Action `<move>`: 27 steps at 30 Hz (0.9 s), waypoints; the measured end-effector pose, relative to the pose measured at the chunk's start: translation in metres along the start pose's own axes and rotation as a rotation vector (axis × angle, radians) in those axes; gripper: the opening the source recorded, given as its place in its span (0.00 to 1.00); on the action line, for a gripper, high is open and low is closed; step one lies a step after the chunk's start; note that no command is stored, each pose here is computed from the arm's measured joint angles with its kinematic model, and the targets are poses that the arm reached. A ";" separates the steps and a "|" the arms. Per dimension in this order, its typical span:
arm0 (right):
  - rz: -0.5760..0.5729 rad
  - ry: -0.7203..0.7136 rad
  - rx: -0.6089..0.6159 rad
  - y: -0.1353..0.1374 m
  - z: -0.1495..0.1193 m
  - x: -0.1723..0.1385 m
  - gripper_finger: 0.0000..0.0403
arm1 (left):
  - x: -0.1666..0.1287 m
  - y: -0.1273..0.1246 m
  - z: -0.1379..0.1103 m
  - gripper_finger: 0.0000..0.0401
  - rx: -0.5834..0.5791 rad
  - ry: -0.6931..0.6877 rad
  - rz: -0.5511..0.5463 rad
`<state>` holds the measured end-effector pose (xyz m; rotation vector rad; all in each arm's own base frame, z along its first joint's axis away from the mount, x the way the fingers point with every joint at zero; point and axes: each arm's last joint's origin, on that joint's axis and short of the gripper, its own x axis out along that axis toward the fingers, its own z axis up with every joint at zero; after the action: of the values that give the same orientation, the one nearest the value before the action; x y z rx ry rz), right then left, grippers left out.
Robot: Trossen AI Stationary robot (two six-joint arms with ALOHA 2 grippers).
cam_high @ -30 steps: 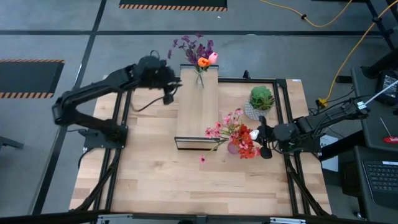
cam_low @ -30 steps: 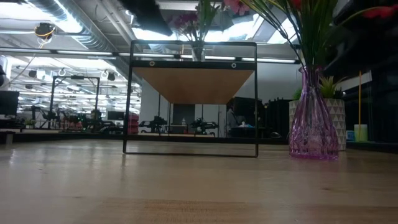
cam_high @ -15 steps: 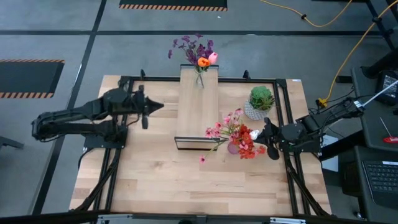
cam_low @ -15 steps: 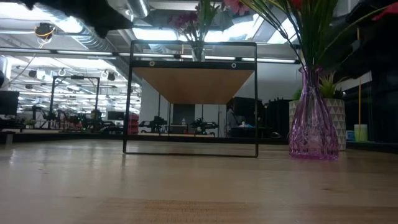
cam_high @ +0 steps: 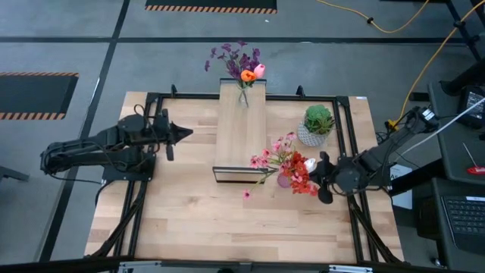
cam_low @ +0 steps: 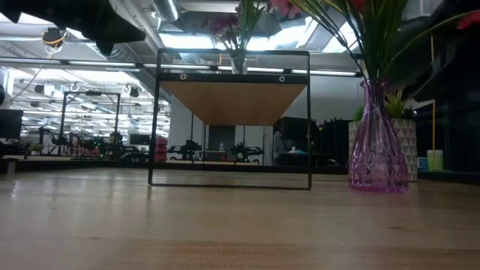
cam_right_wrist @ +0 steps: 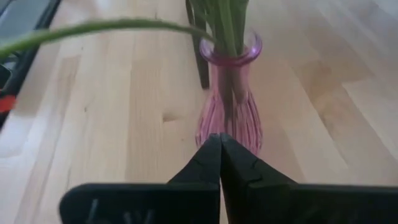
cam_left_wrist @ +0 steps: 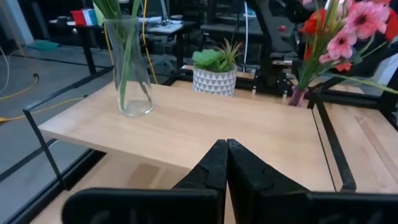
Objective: Pick and place flowers into a vace then onto a shelf
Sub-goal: Put the purple vase with flowers onto the shelf
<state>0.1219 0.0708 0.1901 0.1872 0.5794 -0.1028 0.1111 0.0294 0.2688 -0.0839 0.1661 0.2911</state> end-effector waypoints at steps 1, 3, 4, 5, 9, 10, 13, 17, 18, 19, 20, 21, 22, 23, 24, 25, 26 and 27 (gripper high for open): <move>-0.004 0.008 -0.003 0.001 -0.001 0.001 0.00 | 0.000 0.000 -0.001 0.01 0.000 0.004 0.000; -0.010 0.019 0.003 0.003 -0.002 0.005 0.01 | 0.002 0.000 -0.004 0.00 0.001 0.014 0.001; -0.013 0.023 0.001 0.004 -0.003 0.006 0.01 | 0.003 0.000 -0.006 0.00 0.001 0.021 0.001; -0.017 0.029 -0.006 0.004 -0.003 0.007 0.02 | 0.003 0.000 -0.007 0.00 0.001 0.028 0.002; -0.029 0.049 -0.051 0.005 -0.006 0.010 0.06 | 0.003 0.000 -0.009 0.02 0.002 0.044 0.003; -0.031 0.051 -0.058 0.005 -0.006 0.011 0.07 | 0.003 0.000 -0.009 0.02 0.002 0.046 0.003; -0.033 0.041 -0.065 0.005 -0.004 0.012 0.10 | 0.003 0.000 -0.009 0.03 0.002 0.047 0.003; -0.041 0.010 -0.066 0.004 0.000 0.013 0.19 | 0.003 0.000 -0.009 0.02 0.002 0.047 0.003; -0.054 -0.005 -0.072 0.004 0.001 0.014 0.22 | 0.003 0.000 -0.009 0.02 0.002 0.048 0.003; -0.075 -0.019 -0.074 0.002 0.002 0.014 0.25 | 0.003 0.001 -0.009 0.02 0.002 0.049 0.004; -0.093 -0.026 -0.077 0.001 0.003 0.014 0.28 | 0.003 0.001 -0.009 0.01 0.002 0.050 0.004; -0.109 -0.033 -0.080 0.000 0.003 0.015 0.32 | 0.003 0.001 -0.009 0.01 0.002 0.050 0.003; -0.116 -0.037 -0.076 -0.001 0.004 0.015 0.35 | 0.003 0.000 -0.009 0.01 0.002 0.050 0.003; -0.121 -0.040 -0.068 -0.001 0.005 0.016 0.39 | 0.003 0.001 -0.009 0.01 0.001 0.050 0.003; -0.125 -0.041 -0.051 -0.002 0.005 0.016 0.42 | 0.003 0.001 -0.009 0.01 -0.001 0.050 0.004; -0.127 -0.042 -0.031 -0.002 0.005 0.016 0.46 | 0.003 0.001 -0.009 0.01 -0.001 0.051 0.003; -0.126 -0.042 -0.014 -0.002 0.005 0.016 0.50 | 0.003 0.001 -0.009 0.01 -0.001 0.051 0.003; -0.123 -0.040 0.004 -0.003 0.005 0.016 0.53 | 0.003 0.001 -0.009 0.01 -0.001 0.051 0.003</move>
<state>0.1381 0.0665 0.1850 0.1529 0.5507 -0.2267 0.1124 0.0297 0.2590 -0.0922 0.2166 0.2926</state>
